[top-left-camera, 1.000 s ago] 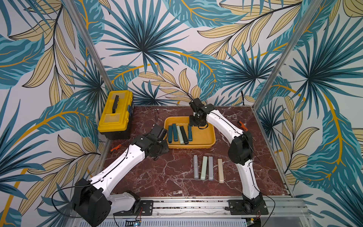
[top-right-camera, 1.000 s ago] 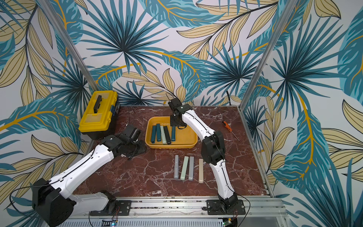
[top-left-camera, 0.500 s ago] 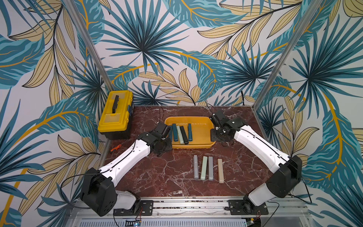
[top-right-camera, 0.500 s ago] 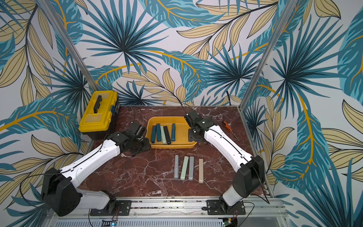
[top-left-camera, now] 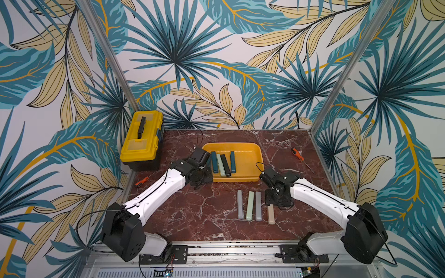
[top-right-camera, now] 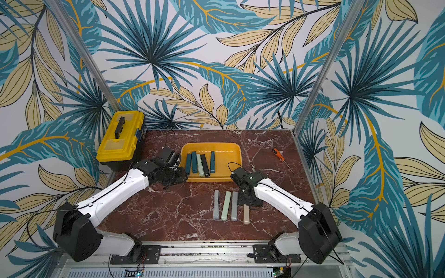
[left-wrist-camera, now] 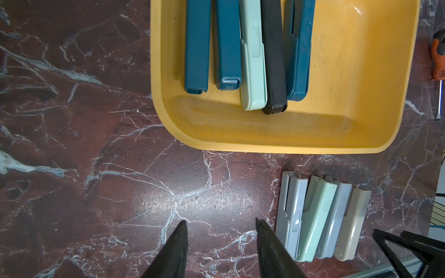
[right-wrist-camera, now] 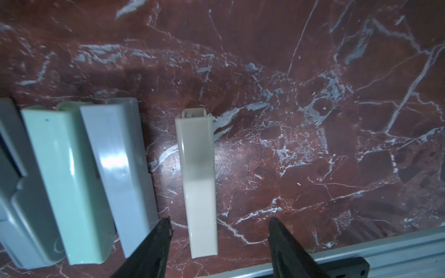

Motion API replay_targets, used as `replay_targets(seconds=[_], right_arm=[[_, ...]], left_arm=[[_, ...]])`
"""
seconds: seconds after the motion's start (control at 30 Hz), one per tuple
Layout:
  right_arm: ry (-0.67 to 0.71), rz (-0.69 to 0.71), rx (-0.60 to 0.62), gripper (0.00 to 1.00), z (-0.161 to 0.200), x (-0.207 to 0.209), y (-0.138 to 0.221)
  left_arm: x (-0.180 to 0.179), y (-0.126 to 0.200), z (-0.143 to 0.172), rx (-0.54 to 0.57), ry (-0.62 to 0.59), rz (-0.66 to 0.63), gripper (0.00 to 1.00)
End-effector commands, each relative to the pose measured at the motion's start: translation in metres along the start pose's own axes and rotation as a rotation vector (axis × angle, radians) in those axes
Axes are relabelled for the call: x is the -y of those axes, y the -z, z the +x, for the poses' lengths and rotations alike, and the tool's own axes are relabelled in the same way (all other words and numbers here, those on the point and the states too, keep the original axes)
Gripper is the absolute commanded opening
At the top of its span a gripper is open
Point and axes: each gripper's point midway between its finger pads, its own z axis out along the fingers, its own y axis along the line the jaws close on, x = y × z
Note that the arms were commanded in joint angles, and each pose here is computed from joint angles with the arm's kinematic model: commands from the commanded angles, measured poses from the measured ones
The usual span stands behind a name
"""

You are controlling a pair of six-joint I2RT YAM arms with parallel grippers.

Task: Put the pruning pliers into the storage box
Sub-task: Pick up the pruning pliers from the center of the board.

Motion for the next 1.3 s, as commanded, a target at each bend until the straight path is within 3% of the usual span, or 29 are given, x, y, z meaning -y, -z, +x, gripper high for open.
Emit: replay_targets(seconds=[0.0, 0.23, 0.6, 0.83, 0.93, 1.03, 1.27], right_arm=[[-0.049, -0.039, -0.024, 0.66, 0.007, -0.01, -0.016], [-0.053, -0.068, -0.05, 0.65, 0.011, -0.022, -0.04], [-0.048, -0.03, -0.087, 0.52, 0.02, -0.017, -0.055], [-0.044, -0.017, -0.108, 0.35, 0.027, -0.014, -0.063], [-0.034, -0.012, -0.106, 0.23, 0.025, -0.015, -0.061], [-0.032, 0.0, -0.094, 0.17, 0.021, -0.014, -0.056], [-0.015, 0.002, -0.03, 0.18, 0.001, -0.011, -0.02]], left_arm=[[0.0, 0.006, -0.003, 0.011, -0.005, 0.005, 0.48], [-0.005, 0.009, 0.0, 0.01, -0.006, -0.017, 0.48], [-0.007, 0.006, -0.001, 0.007, -0.007, -0.028, 0.48], [-0.007, 0.003, 0.001, -0.003, -0.004, -0.026, 0.48], [-0.007, 0.003, 0.001, -0.001, 0.0, -0.025, 0.48], [-0.007, 0.002, 0.0, -0.002, 0.001, -0.026, 0.48], [-0.008, 0.0, 0.002, -0.005, 0.001, -0.032, 0.48]])
